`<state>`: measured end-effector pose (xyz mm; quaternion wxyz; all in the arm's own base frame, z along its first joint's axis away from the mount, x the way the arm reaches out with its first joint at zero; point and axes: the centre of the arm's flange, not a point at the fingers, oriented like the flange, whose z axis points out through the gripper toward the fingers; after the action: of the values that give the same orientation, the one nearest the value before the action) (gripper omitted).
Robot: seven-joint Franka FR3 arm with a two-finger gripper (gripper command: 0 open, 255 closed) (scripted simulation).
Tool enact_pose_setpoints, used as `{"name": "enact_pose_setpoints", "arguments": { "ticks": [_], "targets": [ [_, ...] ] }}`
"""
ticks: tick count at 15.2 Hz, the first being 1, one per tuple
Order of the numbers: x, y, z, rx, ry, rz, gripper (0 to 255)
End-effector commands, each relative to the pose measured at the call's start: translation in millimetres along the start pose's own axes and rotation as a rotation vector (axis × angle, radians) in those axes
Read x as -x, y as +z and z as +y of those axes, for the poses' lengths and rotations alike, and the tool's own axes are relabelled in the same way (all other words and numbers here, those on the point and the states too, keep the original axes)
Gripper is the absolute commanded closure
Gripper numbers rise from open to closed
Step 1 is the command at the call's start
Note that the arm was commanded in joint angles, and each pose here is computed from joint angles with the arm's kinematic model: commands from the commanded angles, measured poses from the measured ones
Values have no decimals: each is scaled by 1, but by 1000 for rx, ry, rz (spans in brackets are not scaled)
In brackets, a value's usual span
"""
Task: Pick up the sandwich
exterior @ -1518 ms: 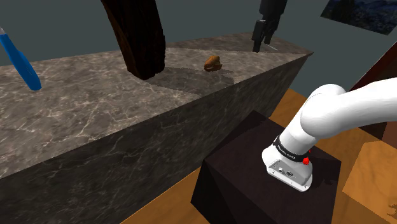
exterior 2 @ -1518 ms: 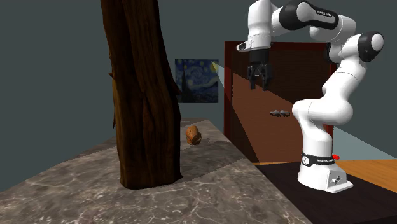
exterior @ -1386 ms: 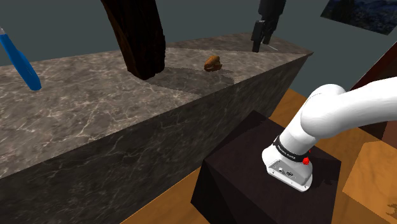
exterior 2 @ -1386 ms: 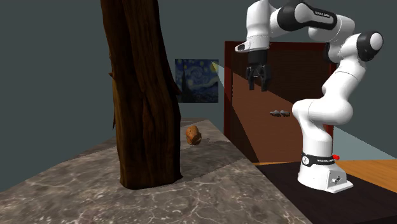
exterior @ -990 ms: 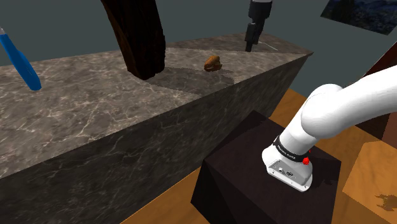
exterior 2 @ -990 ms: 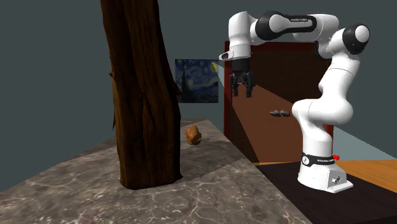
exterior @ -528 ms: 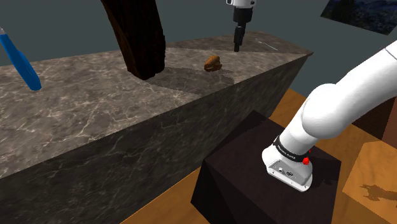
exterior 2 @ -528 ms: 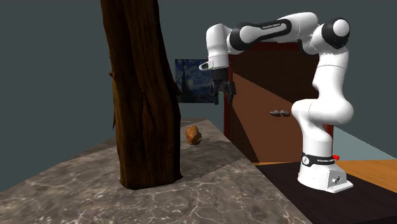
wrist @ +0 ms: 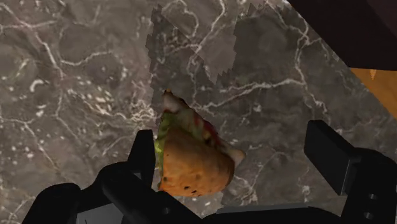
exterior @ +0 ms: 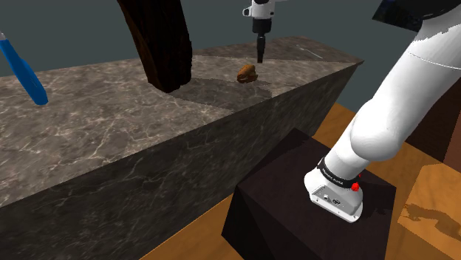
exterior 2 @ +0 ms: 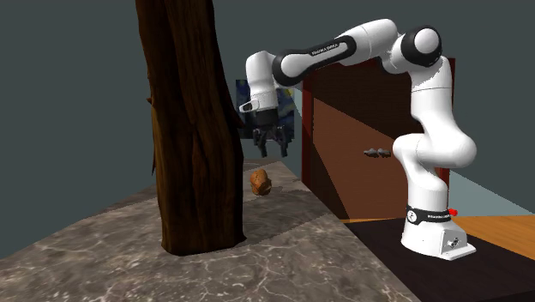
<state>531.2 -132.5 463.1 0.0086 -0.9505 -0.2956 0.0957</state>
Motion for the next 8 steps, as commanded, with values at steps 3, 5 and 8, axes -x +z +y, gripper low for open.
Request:
{"name": "enact_pose_setpoints", "arguments": {
  "ticks": [3,5,8],
  "targets": [
    [-35,13,28,-16,-94,-10,0],
    [-37,23,29,-16,-94,-10,0],
    [-40,39,30,-16,-94,-10,0]
  ]
}}
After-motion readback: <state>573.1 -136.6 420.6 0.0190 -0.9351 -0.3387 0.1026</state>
